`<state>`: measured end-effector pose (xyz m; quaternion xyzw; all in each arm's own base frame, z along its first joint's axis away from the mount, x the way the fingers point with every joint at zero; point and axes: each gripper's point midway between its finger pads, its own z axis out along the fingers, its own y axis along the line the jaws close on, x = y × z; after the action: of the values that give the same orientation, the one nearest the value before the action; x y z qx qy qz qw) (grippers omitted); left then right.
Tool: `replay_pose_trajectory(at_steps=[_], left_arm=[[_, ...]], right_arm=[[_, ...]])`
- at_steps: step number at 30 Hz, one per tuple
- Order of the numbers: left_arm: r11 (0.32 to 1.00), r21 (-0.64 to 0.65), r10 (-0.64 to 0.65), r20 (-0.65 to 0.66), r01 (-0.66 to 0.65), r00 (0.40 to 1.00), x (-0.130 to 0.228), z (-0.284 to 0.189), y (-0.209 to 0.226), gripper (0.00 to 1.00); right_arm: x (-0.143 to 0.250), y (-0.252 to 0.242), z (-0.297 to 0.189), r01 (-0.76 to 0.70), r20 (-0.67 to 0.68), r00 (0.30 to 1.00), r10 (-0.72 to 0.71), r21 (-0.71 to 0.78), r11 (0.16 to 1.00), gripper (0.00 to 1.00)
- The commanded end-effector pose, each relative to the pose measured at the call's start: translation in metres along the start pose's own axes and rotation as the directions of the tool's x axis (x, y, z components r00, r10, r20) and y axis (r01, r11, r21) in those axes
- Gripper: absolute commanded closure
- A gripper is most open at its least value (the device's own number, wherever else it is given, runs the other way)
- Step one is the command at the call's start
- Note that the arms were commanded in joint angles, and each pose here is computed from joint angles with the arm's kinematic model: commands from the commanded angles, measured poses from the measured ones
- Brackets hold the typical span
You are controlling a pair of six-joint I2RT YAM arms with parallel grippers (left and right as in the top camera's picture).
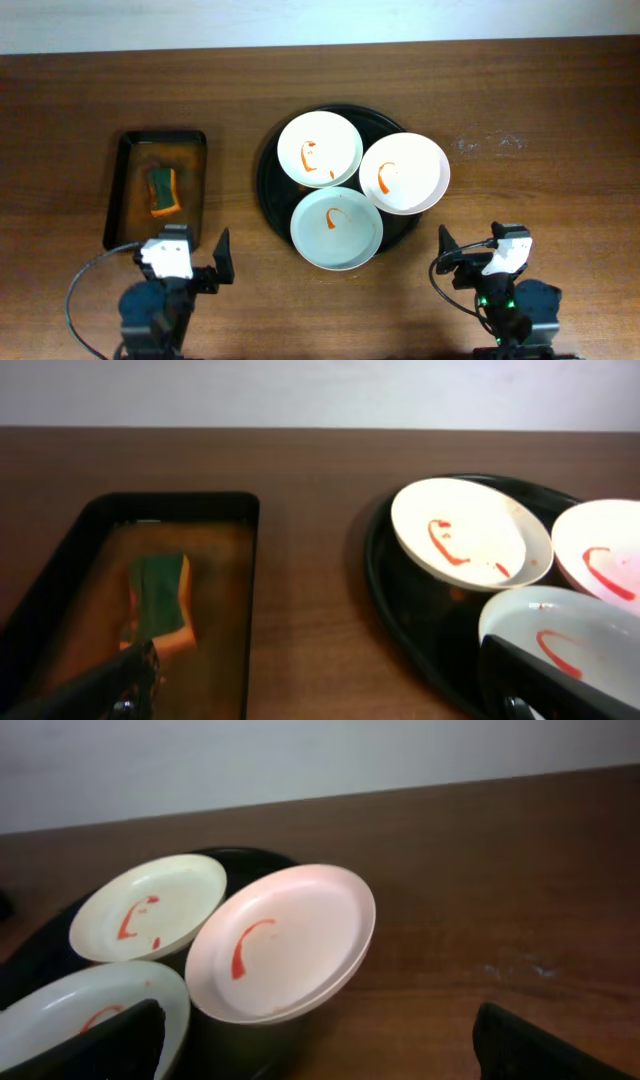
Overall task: Clean dirty plates on tray and stack at the side
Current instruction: 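Reach the left gripper to the sponge in the black tray and grasp it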
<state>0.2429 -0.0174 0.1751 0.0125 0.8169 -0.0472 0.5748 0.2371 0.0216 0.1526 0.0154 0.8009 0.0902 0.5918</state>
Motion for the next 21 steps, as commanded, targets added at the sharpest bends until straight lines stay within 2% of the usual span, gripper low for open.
replay_pose_trajectory(at_steps=[1, 7, 13, 21], left_arm=[[1.0, -0.025, 0.016, -0.065, -0.018, 0.998, -0.02, 0.003, 0.003, 0.01], [0.998, -0.061, 0.0, -0.269, -0.017, 0.963, -0.036, 0.017, 0.009, 0.01], [0.996, -0.086, -0.019, -0.485, -0.027, 0.874, -0.046, 0.028, 0.013, 0.01], [0.997, -0.078, -0.023, -0.535, -0.022, 0.844, -0.039, 0.04, 0.012, 0.0]], right_arm=[[-0.03, 0.007, -0.007, -0.018, -0.031, 0.999, 0.018, -0.002, 1.0, 0.01], [-0.045, 0.009, -0.006, -0.035, -0.192, 0.981, 0.039, 0.022, 0.999, 0.01], [-0.047, 0.023, -0.001, -0.088, -0.421, 0.904, 0.075, -0.011, 0.996, 0.01], [-0.041, 0.055, 0.014, -0.211, -0.553, 0.828, 0.092, -0.156, 0.965, 0.01]])
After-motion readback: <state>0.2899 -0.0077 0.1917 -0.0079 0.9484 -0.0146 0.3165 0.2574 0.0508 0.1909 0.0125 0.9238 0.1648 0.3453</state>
